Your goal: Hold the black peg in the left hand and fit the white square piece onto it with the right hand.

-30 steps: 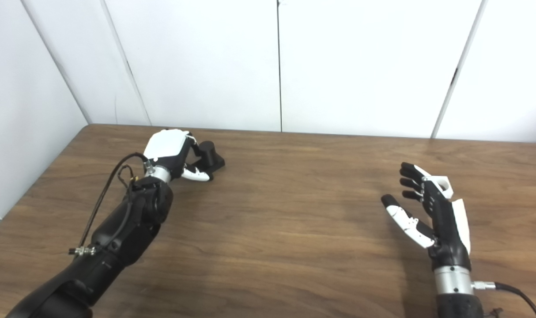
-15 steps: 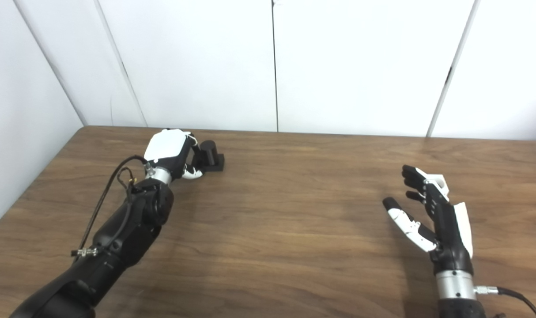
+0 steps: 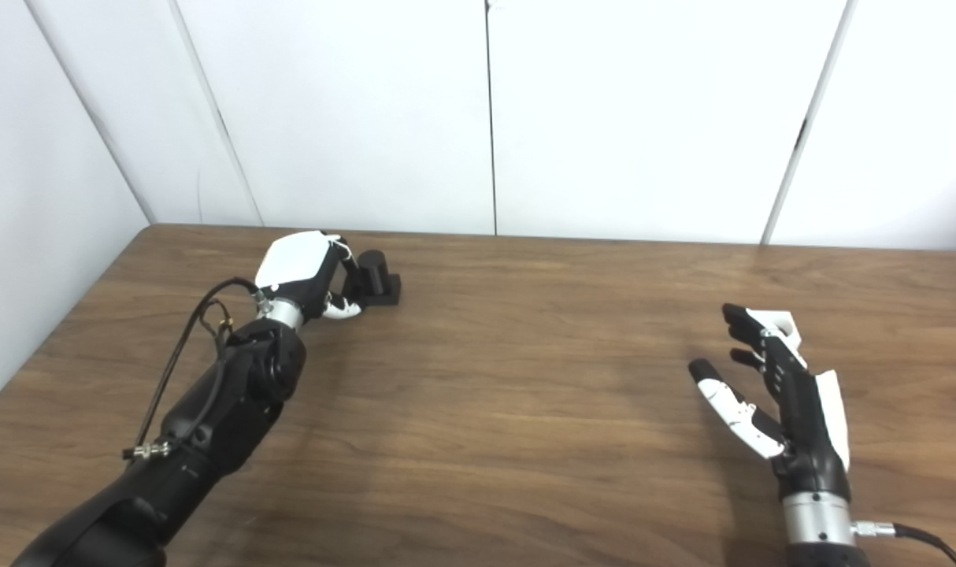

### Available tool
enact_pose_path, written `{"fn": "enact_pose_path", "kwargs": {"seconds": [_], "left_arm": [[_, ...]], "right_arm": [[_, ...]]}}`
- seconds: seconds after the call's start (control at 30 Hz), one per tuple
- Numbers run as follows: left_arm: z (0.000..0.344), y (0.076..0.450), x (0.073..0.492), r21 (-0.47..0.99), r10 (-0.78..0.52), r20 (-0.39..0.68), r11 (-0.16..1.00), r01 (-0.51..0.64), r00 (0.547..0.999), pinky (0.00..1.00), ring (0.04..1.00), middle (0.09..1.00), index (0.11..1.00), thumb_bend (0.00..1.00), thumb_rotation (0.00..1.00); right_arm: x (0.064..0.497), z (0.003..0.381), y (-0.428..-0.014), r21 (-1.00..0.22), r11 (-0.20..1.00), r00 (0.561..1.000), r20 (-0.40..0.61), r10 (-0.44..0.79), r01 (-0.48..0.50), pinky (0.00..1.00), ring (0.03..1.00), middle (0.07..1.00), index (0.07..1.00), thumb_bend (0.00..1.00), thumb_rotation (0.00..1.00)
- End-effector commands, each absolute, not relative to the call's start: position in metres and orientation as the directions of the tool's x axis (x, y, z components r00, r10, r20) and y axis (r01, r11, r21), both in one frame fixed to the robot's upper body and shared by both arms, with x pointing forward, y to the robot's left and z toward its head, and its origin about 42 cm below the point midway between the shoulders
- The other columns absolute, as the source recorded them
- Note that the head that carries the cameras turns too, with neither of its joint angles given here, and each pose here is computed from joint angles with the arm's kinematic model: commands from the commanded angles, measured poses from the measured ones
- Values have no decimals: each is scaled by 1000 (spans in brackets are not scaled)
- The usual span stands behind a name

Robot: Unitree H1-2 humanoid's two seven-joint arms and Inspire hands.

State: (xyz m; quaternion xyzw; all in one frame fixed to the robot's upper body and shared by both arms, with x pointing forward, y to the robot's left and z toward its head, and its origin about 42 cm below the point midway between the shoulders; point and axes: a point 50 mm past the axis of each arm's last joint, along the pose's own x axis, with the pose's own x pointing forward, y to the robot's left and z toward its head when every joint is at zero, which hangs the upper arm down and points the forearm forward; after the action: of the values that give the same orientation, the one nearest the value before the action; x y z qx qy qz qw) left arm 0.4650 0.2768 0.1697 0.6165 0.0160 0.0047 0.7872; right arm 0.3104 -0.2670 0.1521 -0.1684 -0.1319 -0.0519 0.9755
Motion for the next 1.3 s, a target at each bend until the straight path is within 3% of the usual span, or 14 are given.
{"fn": "enact_pose_path", "kwargs": {"seconds": [0.0, 0.47, 0.73, 0.97, 1.27], "left_arm": [[176, 280, 470, 972, -8, -20, 235, 21, 1000, 949, 965, 897, 495, 516, 80], [170, 266, 468, 959, -89, 29, 282, -3, 996, 939, 948, 882, 494, 520, 70], [166, 259, 470, 958, -110, 57, 287, -23, 992, 904, 926, 868, 492, 522, 65], [164, 253, 470, 955, -137, 68, 295, -25, 988, 905, 924, 863, 492, 523, 64], [159, 237, 472, 953, -167, 59, 304, -6, 984, 915, 924, 867, 492, 523, 64]], "right_arm": [[315, 169, -266, -305, 940, 939, 340, -45, 155, 761, 833, 839, 807, 546, 497], [314, 171, -266, -318, 935, 937, 347, -37, 155, 717, 809, 840, 814, 518, 527], [313, 171, -266, -308, 939, 939, 342, -41, 153, 723, 816, 850, 818, 520, 531], [312, 171, -264, -308, 938, 939, 341, -46, 157, 786, 851, 852, 815, 508, 522], [311, 170, -265, -318, 933, 940, 337, -53, 166, 765, 844, 853, 814, 539, 558]]}}
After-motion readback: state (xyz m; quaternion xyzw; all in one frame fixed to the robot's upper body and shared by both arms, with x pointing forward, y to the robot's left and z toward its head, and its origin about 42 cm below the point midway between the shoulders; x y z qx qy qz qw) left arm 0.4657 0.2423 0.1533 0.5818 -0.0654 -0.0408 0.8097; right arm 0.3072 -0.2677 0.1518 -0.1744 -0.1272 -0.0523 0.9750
